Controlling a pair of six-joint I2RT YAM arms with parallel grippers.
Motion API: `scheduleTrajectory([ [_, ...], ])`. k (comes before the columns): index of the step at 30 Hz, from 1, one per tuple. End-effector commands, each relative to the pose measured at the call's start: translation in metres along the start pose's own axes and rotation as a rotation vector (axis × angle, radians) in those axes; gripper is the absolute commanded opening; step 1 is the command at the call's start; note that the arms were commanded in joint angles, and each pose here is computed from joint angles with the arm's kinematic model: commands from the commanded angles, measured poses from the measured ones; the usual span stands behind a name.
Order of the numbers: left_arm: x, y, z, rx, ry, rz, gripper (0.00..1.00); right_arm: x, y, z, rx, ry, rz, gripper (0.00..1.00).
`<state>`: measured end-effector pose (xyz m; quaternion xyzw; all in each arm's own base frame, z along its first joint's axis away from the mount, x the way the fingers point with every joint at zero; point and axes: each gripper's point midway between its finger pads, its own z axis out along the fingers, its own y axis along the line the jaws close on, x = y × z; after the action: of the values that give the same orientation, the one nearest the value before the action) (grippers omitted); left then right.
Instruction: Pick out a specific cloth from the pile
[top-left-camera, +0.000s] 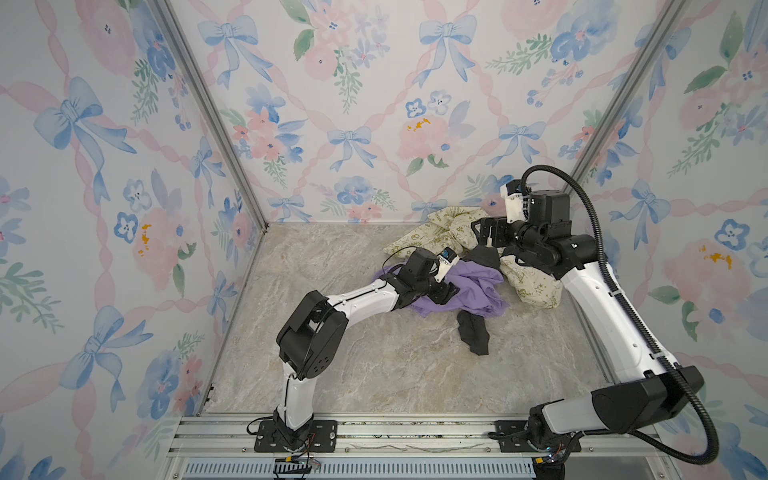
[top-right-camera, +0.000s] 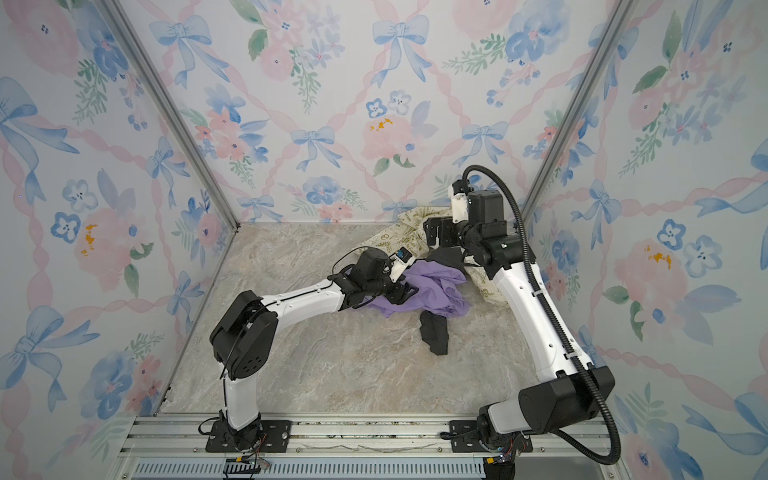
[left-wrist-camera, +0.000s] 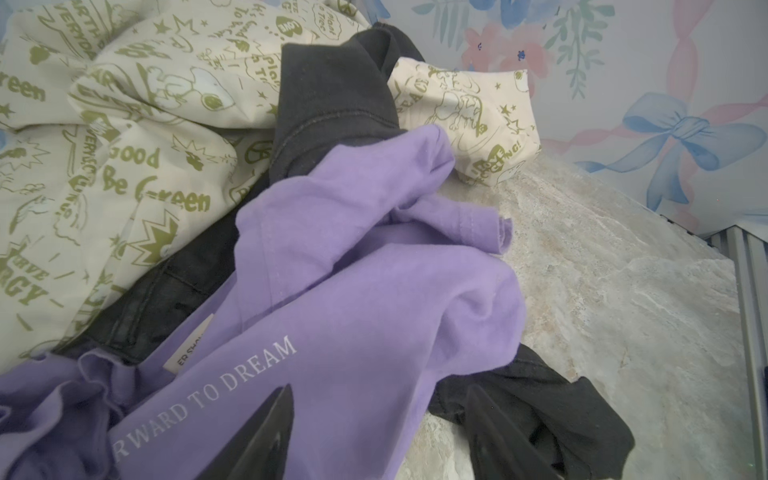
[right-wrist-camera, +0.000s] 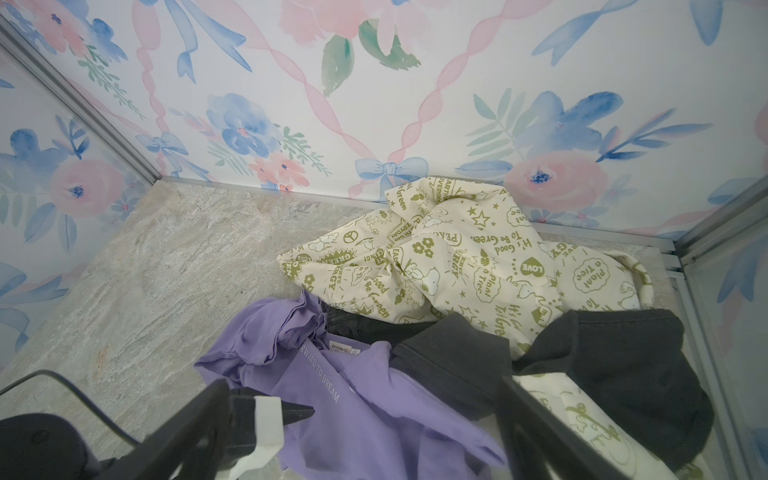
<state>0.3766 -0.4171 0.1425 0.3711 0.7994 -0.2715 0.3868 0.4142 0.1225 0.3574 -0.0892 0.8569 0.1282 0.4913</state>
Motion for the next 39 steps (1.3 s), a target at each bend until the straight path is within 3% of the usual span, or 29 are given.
scheduleTrajectory([
  [1,0.015,0.009,0.011,-0.034,0.062,-0.021,0.62,0.001,-0.003,-0.014,0.017,-0.004,-0.018,1.0],
  [5,0.022,0.013,0.021,-0.05,0.082,-0.058,0.51,0.001,-0.004,-0.015,0.017,-0.007,-0.02,1.0],
  [14,-0.006,0.016,0.014,-0.048,0.023,-0.099,0.0,0.01,-0.002,-0.017,0.003,0.019,-0.05,0.98],
  [30,-0.14,0.07,-0.098,-0.215,-0.307,-0.074,0.0,0.02,0.007,-0.017,-0.06,0.024,-0.033,0.97],
  [39,-0.183,0.085,-0.165,-0.341,-0.439,-0.03,0.0,0.015,0.012,-0.012,-0.089,0.015,-0.01,0.97],
])
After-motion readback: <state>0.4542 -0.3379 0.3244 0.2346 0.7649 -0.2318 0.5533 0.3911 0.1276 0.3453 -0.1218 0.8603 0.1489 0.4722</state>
